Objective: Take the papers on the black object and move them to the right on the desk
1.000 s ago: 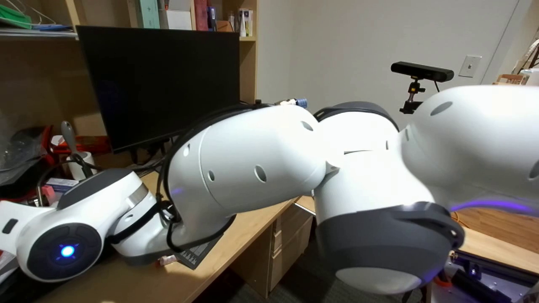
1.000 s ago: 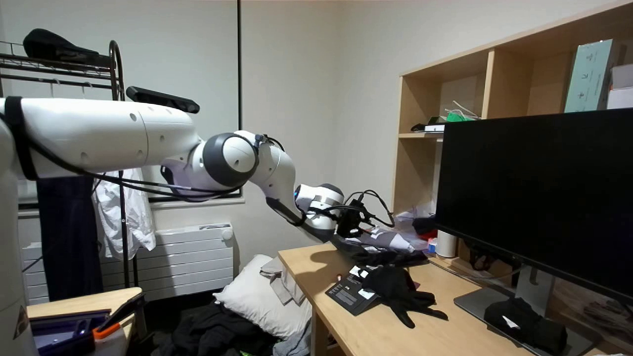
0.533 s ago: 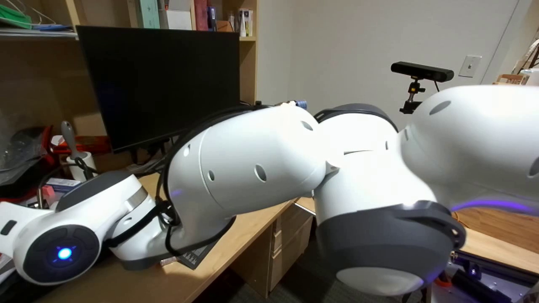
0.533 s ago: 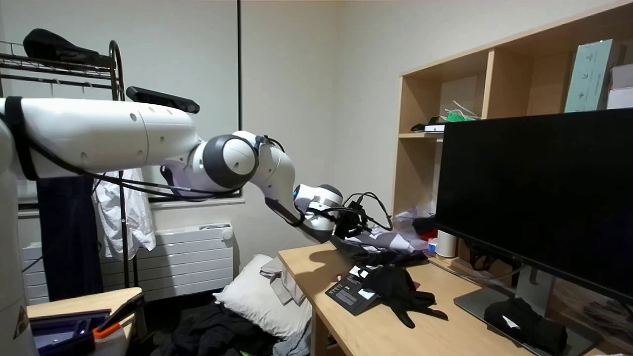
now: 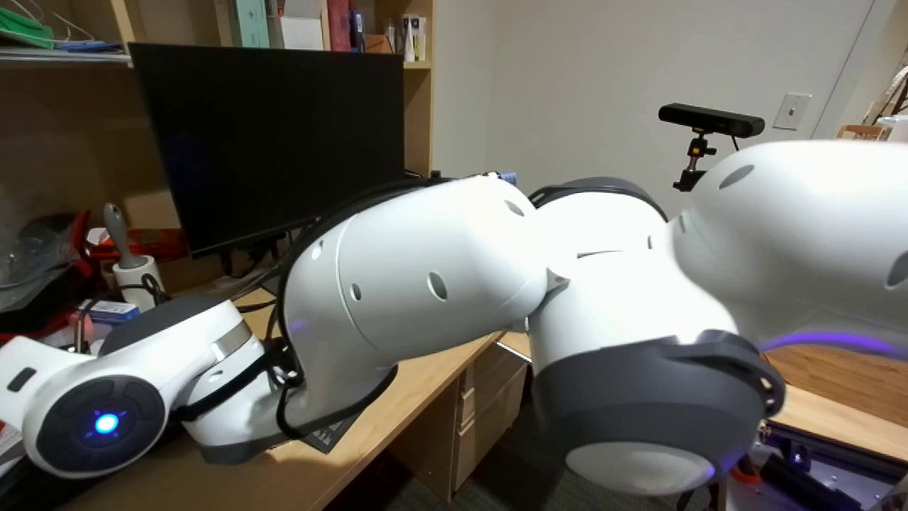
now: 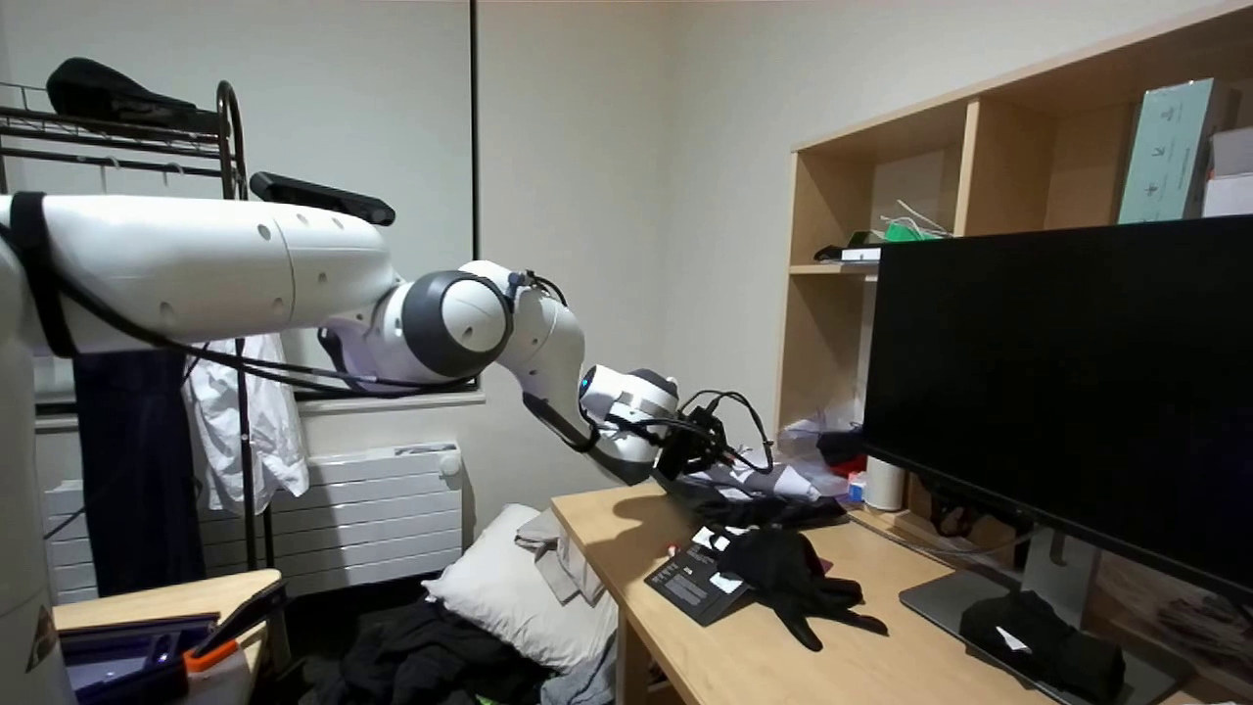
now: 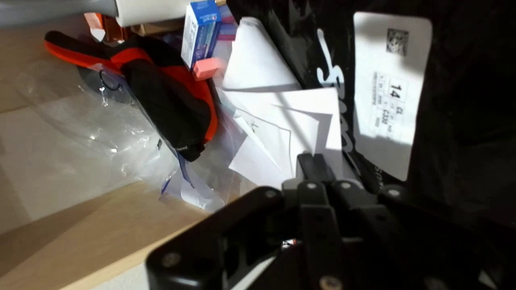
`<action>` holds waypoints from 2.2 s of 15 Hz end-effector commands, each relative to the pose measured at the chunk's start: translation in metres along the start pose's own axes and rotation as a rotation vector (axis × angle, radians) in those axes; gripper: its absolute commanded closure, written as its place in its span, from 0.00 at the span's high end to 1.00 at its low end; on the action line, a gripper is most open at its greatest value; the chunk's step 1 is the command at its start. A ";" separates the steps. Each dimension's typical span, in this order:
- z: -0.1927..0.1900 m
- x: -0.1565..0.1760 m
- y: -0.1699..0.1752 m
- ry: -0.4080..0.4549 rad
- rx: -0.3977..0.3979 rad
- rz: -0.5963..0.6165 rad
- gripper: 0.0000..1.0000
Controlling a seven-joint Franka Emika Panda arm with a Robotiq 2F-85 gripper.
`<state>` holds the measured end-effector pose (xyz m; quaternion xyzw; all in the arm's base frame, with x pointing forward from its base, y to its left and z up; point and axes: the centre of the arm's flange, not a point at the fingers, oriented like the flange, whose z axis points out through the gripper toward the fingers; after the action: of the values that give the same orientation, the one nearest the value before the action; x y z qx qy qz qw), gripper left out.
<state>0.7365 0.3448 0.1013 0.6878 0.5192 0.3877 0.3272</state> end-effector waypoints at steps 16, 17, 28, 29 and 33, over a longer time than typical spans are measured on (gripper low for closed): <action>-0.144 -0.034 0.135 -0.101 0.514 0.066 0.00; -0.152 -0.036 0.140 -0.093 0.514 0.078 0.00; -0.156 -0.061 0.185 -0.180 0.550 0.177 0.00; -0.154 -0.063 0.184 -0.180 0.559 0.178 0.00; -0.137 -0.059 0.156 -0.162 0.652 0.153 0.39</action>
<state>0.6822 0.2480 0.3072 0.8274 0.5106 0.1980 0.1240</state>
